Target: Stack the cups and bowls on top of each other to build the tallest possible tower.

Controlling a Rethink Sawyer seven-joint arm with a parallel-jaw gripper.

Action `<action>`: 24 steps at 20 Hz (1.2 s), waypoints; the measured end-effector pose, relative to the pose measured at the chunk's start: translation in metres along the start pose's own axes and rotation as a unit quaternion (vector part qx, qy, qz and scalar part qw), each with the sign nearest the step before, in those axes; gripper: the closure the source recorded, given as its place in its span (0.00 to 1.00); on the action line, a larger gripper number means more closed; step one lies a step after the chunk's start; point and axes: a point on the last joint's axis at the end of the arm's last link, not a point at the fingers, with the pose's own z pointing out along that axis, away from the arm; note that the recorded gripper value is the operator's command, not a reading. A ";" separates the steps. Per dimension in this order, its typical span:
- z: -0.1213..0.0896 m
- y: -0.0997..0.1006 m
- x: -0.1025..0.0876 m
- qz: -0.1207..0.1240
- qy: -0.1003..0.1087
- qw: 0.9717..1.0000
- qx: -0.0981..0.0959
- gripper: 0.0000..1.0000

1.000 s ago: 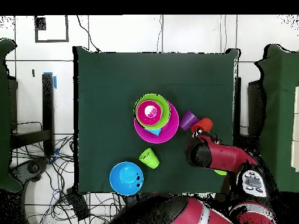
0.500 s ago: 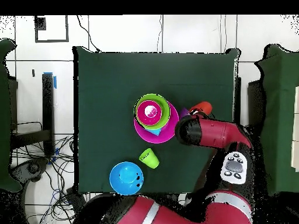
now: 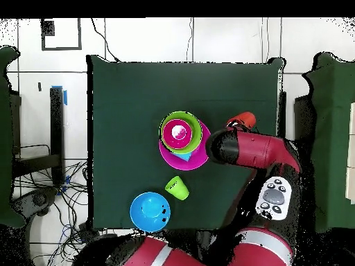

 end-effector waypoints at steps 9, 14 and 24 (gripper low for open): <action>-0.038 0.020 0.005 -0.014 -0.005 1.000 0.027 1.00; -0.058 0.039 0.008 -0.018 -0.018 0.999 0.032 1.00; -0.095 0.074 0.017 0.025 -0.044 0.998 0.038 1.00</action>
